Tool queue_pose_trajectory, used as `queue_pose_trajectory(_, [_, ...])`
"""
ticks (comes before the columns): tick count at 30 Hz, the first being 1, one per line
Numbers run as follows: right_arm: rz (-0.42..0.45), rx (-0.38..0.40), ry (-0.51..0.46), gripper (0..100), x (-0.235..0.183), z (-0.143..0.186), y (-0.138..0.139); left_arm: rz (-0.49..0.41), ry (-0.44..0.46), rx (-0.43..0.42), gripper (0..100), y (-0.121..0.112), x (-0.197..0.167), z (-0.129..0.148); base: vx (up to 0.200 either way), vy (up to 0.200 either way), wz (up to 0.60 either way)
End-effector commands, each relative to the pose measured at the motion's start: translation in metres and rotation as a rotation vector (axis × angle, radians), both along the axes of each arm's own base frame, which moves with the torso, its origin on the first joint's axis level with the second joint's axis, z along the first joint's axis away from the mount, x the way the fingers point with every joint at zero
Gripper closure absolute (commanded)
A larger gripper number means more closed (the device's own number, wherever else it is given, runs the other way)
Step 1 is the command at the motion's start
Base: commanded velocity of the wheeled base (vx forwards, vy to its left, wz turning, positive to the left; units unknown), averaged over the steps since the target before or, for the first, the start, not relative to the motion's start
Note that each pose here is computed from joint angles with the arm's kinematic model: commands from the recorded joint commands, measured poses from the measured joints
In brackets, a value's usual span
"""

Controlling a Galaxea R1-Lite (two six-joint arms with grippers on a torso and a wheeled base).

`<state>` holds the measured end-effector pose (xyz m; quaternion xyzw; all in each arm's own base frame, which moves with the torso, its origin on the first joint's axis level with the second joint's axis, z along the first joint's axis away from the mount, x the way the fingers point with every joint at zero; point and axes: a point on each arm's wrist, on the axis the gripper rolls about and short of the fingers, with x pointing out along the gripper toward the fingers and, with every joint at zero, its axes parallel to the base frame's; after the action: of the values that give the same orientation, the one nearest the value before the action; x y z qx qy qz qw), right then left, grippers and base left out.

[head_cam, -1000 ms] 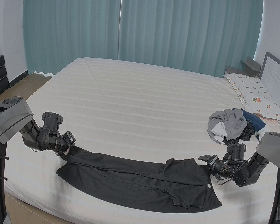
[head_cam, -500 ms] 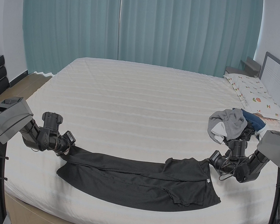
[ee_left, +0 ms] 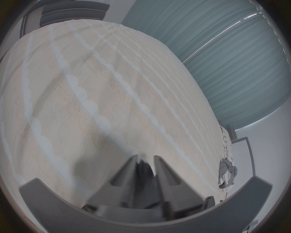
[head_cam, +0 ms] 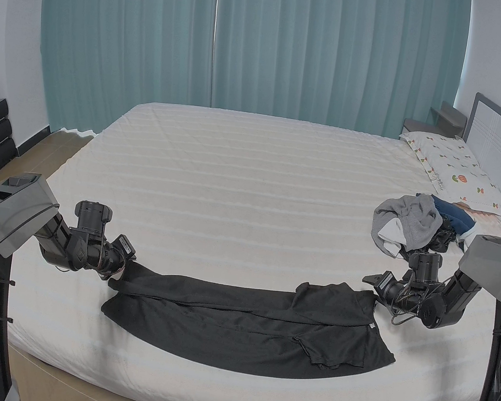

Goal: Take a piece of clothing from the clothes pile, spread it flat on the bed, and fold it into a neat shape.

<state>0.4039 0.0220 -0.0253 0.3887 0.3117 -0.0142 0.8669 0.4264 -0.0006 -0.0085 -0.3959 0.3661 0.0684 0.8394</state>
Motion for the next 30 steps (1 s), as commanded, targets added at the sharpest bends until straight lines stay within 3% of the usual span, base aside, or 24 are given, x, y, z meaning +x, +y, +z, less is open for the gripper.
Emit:
queue_pose_trajectory(1, [-0.015,0.005,-0.014,0,-0.004,0.010,-0.006,0.021,-0.002,-0.018,0,0.005,0.000,0.002,0.000,0.000,0.00])
queue_pose_trajectory(6, [-0.021,0.008,0.006,0,-0.031,0.028,-0.010,0.128,-0.043,-0.082,0,0.030,0.000,0.024,0.000,0.000,0.00])
queue_pose_trajectory(10, [-0.022,0.008,0.023,0,-0.042,0.031,-0.010,0.139,-0.067,-0.090,0,0.039,-0.002,0.034,0.000,0.000,0.00])
queue_pose_trajectory(11, [-0.020,0.014,0.049,0,-0.061,0.037,-0.009,0.134,-0.076,-0.101,0,0.042,-0.006,0.044,0.000,0.000,0.00])
queue_pose_trajectory(14, [-0.025,0.029,0.067,0,-0.073,0.041,-0.008,0.133,-0.059,-0.102,0,0.041,-0.013,0.044,0.000,0.000,0.00])
queue_pose_trajectory(20, [-0.033,0.039,0.130,0,-0.100,0.040,-0.005,0.088,0.049,-0.143,0,0.033,-0.065,0.034,0.000,0.000,0.00])
queue_pose_trajectory(30, [0.000,0.025,0.117,0,-0.124,0.043,0.008,0.035,0.046,-0.131,0,0.012,-0.107,0.011,-0.120,0.000,0.00])
